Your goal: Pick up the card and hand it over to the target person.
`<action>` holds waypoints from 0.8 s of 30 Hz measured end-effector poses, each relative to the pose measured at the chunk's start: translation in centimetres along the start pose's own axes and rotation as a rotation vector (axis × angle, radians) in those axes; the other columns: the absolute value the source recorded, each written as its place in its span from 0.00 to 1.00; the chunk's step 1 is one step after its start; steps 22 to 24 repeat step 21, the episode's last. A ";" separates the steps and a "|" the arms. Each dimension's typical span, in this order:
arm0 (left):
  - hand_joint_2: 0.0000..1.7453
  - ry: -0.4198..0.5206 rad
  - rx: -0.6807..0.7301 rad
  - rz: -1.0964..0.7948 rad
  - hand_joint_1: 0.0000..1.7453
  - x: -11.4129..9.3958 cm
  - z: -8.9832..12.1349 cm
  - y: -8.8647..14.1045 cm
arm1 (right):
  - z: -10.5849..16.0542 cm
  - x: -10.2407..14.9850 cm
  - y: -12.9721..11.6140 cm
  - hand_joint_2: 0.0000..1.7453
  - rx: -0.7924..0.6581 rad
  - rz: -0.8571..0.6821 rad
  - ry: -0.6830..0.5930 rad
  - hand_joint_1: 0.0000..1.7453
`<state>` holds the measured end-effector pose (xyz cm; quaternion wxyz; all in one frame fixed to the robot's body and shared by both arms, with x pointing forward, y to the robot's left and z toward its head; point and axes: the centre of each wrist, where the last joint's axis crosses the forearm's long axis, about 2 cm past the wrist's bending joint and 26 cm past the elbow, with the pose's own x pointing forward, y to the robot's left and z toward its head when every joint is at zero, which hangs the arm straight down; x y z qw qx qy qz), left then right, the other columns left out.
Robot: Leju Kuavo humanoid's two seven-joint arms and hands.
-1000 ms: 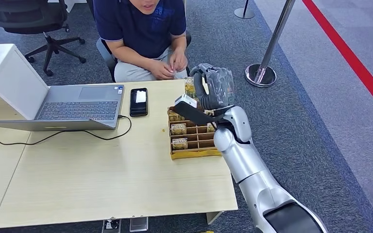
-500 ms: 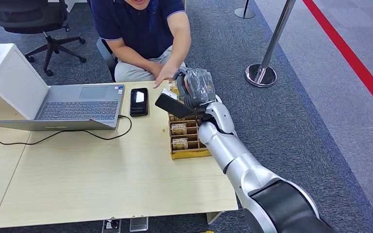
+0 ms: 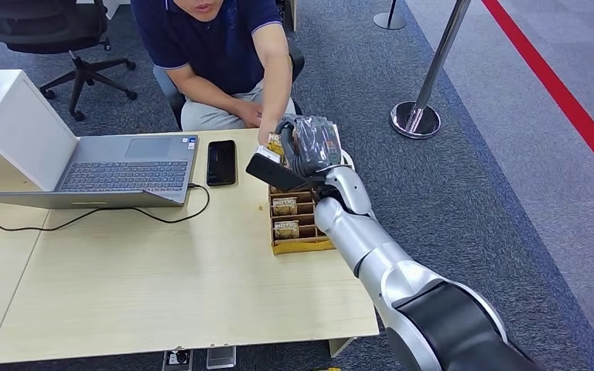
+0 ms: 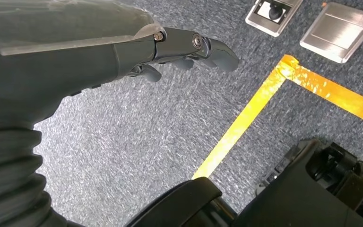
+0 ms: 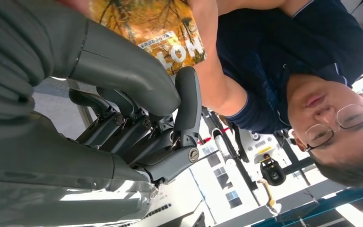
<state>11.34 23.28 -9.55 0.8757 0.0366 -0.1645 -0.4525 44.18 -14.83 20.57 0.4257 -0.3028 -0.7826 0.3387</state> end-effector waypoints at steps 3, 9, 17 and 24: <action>0.50 0.013 -0.003 0.008 0.00 0.2 0.0 0.0 | 0.0 -0.1 -0.1 0.75 -0.016 0.002 0.000 0.00; 0.00 0.042 0.004 -0.001 0.00 -0.1 0.0 -0.2 | -0.2 0.0 -0.6 0.00 -0.043 0.014 -0.010 0.00; 0.00 0.063 0.006 0.006 0.00 -0.7 0.1 -0.6 | 0.4 -2.8 -2.6 0.00 -0.151 0.069 0.030 0.00; 0.00 0.067 0.008 0.013 0.00 -0.7 0.1 -0.6 | 1.4 -5.2 -3.9 0.00 -0.206 0.091 0.076 0.00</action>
